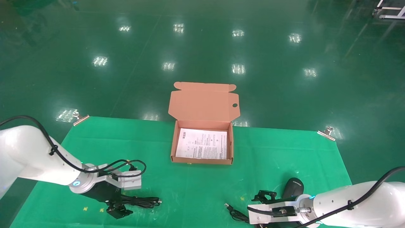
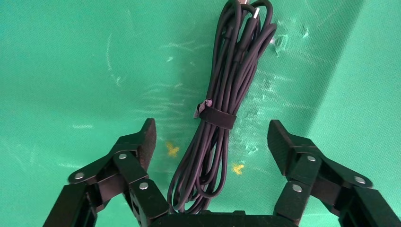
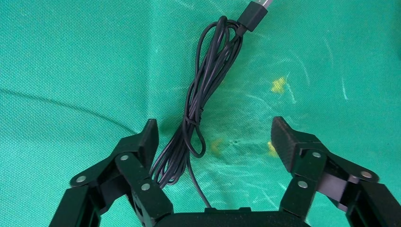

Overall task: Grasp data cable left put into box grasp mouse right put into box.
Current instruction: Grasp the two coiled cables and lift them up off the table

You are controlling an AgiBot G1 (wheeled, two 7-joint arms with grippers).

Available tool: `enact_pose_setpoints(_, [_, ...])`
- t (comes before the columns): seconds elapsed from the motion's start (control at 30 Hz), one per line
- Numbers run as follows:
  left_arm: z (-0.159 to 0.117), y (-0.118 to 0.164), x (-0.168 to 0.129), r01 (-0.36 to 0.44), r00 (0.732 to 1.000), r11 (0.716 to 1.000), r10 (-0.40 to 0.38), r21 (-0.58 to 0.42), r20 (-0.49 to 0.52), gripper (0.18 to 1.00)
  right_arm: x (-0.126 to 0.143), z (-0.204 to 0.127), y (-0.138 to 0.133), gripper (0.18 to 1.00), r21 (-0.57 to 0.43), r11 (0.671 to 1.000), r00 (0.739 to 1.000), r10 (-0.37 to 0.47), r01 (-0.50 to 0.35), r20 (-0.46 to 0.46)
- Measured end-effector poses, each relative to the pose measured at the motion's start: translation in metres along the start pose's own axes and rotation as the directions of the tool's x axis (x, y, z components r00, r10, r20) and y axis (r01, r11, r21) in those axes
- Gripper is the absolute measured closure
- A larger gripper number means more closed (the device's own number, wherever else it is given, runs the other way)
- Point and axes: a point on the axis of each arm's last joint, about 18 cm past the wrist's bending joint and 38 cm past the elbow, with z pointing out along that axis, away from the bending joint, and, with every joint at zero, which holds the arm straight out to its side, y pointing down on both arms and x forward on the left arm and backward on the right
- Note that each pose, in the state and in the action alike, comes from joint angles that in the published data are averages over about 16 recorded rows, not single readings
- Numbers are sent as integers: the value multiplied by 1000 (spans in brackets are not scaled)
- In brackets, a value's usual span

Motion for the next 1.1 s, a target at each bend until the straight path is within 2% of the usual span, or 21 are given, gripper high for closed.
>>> enact_pose_setpoints(0.3, [0, 0, 0, -5, 1000, 1000, 5, -2, -1, 370, 0, -1, 0, 326, 0, 1000, 1000, -3, 3, 1])
enact_pose_setpoints(0.43, [-1, 0, 1, -6, 1000, 1000, 6, -2, -1, 453, 0, -1, 0, 384, 0, 1000, 1000, -4, 4, 2])
enact_pose_setpoints(0.83, [-1, -1, 1, -9, 1000, 1000, 9, -3, -3, 731, -1, -2, 0, 662, 1, 1000, 1000, -5, 5, 3])
enact_pose_setpoints(1.1, [-1, -1, 1, -10, 1000, 1000, 10, -4, -3, 865, -1, -2, 0, 828, 1, 1000, 1000, -5, 5, 3])
